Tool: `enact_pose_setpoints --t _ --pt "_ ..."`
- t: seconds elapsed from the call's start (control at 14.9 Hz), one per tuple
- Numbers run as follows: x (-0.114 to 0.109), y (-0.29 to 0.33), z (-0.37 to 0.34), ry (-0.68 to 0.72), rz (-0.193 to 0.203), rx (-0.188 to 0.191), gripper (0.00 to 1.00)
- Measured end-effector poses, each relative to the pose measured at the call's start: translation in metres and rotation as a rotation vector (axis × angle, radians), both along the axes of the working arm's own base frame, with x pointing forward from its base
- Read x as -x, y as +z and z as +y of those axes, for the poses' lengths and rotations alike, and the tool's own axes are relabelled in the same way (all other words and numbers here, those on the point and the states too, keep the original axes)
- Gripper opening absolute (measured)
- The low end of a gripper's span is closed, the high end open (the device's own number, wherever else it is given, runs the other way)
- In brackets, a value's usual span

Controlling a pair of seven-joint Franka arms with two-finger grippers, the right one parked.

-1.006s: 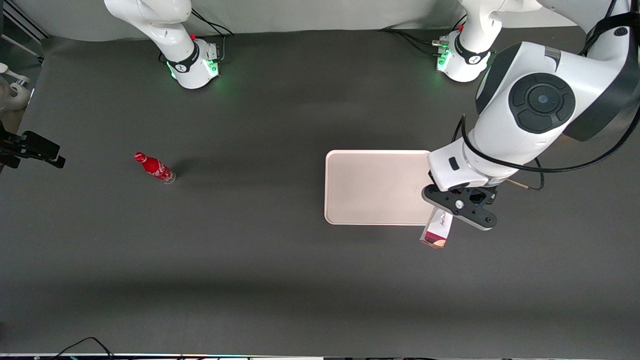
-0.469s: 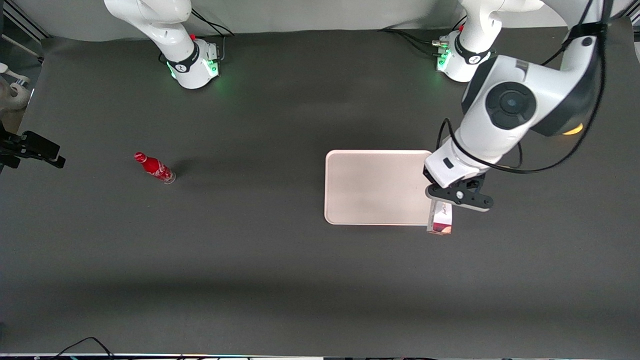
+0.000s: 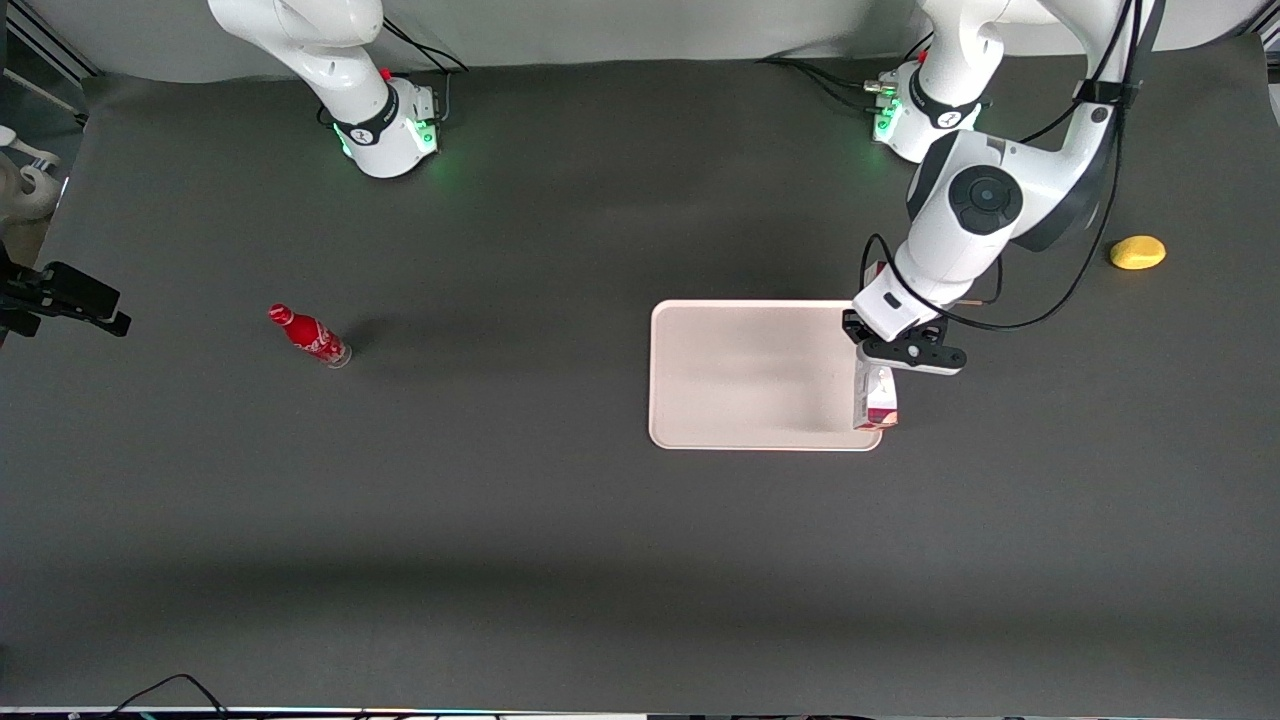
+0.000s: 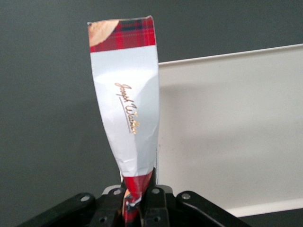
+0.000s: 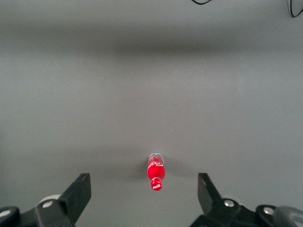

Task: Place red cookie box on tray
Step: 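Lower the upright box onto the tray near its rim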

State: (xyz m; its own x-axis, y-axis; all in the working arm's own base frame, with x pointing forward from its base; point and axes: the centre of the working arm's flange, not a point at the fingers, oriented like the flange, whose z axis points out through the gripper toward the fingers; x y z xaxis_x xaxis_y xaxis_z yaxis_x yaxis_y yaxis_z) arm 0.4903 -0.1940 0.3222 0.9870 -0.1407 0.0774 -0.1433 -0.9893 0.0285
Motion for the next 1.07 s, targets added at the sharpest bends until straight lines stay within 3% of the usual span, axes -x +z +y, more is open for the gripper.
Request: enact_pose_setpoints --t 0.4,0.87,1.07 --pt "0.024 -0.041 0.000 0.157 0.031 0.011 0.13" --pt "0.025 -0.092 -0.010 0.145 -0.024 0.050 0.13" --pt "0.026 -0.109 -0.011 0.141 -0.024 0.062 0.13"
